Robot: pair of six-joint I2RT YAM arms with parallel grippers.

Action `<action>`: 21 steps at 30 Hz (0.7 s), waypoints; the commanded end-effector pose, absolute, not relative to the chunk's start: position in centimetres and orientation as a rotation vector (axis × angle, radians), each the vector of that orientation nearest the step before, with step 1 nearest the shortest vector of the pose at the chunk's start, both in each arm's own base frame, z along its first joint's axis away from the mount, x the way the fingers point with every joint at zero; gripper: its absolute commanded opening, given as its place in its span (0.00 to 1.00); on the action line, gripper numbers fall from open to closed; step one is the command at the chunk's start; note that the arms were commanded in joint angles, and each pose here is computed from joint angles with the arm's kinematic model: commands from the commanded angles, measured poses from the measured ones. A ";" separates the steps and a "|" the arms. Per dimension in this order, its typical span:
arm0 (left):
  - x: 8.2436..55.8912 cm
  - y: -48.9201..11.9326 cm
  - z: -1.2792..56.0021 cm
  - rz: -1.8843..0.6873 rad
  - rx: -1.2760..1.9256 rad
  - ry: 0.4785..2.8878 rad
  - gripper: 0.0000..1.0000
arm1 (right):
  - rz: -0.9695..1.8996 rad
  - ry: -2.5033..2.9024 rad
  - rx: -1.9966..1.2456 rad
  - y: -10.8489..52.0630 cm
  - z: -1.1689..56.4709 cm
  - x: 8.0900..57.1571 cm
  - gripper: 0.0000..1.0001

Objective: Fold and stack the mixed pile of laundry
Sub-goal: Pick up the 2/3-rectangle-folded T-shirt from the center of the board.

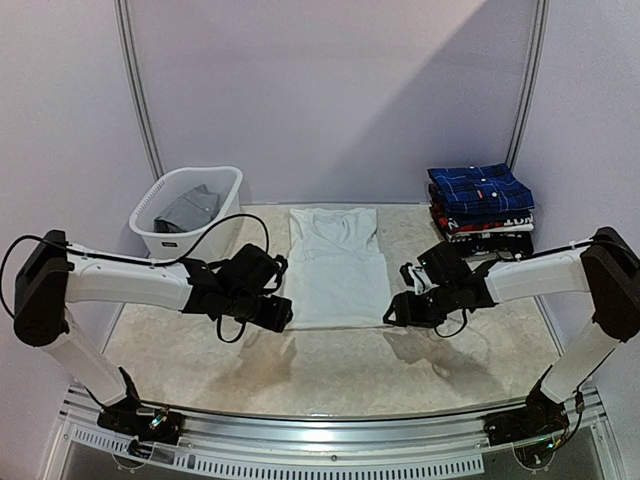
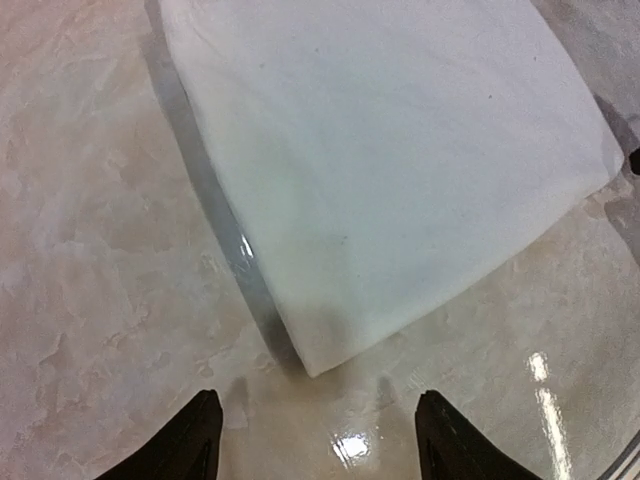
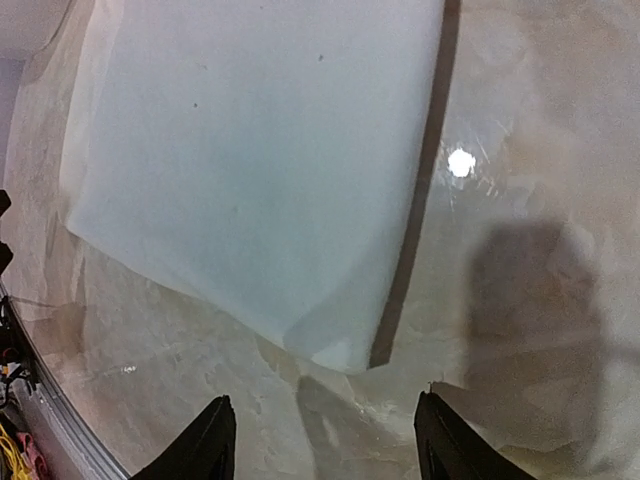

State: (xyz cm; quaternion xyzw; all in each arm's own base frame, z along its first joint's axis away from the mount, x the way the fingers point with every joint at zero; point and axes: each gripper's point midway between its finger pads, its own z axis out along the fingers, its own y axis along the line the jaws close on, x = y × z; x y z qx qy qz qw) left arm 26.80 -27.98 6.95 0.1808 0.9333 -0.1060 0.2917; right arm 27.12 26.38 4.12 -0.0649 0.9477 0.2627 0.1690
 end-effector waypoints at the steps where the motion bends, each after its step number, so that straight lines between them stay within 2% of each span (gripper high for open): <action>1: 25.9 -27.6 5.9 -0.463 0.382 2.567 0.67 | 0.868 2.686 -0.128 26.7 3.9 26.7 0.62; 4: 26.1 -27.6 5.2 -0.511 0.358 2.577 0.66 | 0.902 2.682 -0.121 27.1 3.6 27.1 0.59; 9: 25.9 -26.9 2.8 -0.498 0.333 2.638 0.63 | 0.888 2.742 -0.110 27.0 1.5 27.1 0.47; 16: 25.9 -25.7 1.2 -0.540 0.253 2.682 0.59 | 0.843 2.781 -0.097 26.3 0.2 27.1 0.38; 21: 25.9 -25.8 0.3 -0.575 0.235 2.705 0.58 | 0.832 2.797 -0.107 26.3 -0.6 27.2 0.27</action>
